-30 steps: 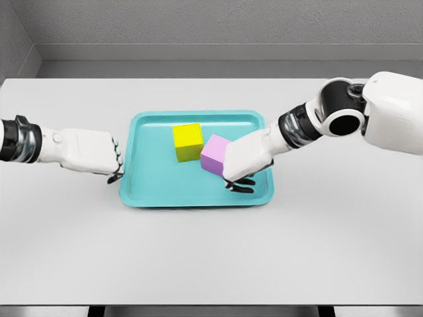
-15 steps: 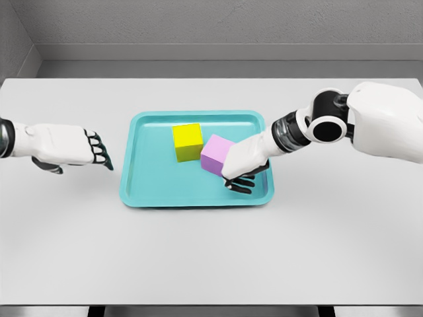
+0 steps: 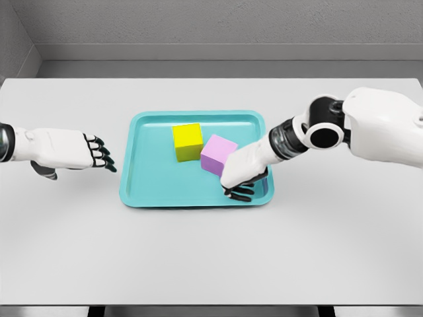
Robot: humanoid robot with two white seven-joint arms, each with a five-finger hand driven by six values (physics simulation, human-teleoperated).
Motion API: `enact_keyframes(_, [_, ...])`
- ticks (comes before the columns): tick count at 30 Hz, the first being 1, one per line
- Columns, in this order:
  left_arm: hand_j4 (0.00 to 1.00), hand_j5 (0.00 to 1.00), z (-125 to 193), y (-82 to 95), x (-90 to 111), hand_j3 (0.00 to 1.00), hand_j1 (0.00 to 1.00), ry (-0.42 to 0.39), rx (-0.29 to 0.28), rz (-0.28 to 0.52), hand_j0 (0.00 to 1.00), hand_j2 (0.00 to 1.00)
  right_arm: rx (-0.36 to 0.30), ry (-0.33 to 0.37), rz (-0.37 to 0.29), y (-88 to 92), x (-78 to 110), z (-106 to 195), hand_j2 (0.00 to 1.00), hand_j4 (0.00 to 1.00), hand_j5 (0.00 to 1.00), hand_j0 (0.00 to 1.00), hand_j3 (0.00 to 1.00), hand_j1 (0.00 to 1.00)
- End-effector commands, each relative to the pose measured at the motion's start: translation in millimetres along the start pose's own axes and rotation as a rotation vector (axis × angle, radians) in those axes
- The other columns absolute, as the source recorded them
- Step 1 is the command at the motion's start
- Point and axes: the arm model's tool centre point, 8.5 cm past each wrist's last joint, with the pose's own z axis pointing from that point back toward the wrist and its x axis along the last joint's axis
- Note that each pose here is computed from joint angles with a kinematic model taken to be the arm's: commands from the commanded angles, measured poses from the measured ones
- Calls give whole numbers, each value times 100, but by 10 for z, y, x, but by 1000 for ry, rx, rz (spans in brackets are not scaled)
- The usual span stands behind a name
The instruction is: Push two cubes
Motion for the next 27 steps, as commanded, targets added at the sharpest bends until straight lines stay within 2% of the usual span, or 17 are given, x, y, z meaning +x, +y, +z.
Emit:
enact_keyframes(1, [100, 100, 10, 3, -7, 100, 100, 3, 3, 4, 100, 100, 2, -41, 25, -2, 74, -19, 10, 10, 10, 10, 10, 10])
enact_keyframes(7, [100, 100, 15, 185, 71, 100, 100, -16, 56, -26, 100, 100, 1, -49, 32, -69, 94, -85, 10, 10, 10, 10, 10, 10])
enact_keyframes(10, [100, 100, 101, 47, 45, 100, 100, 22, 115, 42, 100, 100, 0, -49, 34, -95, 93, -102, 10, 10, 10, 10, 10, 10])
enact_keyframes(14, [100, 100, 112, 115, 92, 100, 100, 11, 132, 26, 100, 100, -2, -38, 32, -115, 61, -88, 10, 10, 10, 10, 10, 10])
enact_keyframes(27, [100, 100, 103, 159, 177, 100, 100, -9, 138, 5, 100, 100, -3, 9, -8, -114, -108, -80, 10, 10, 10, 10, 10, 10])
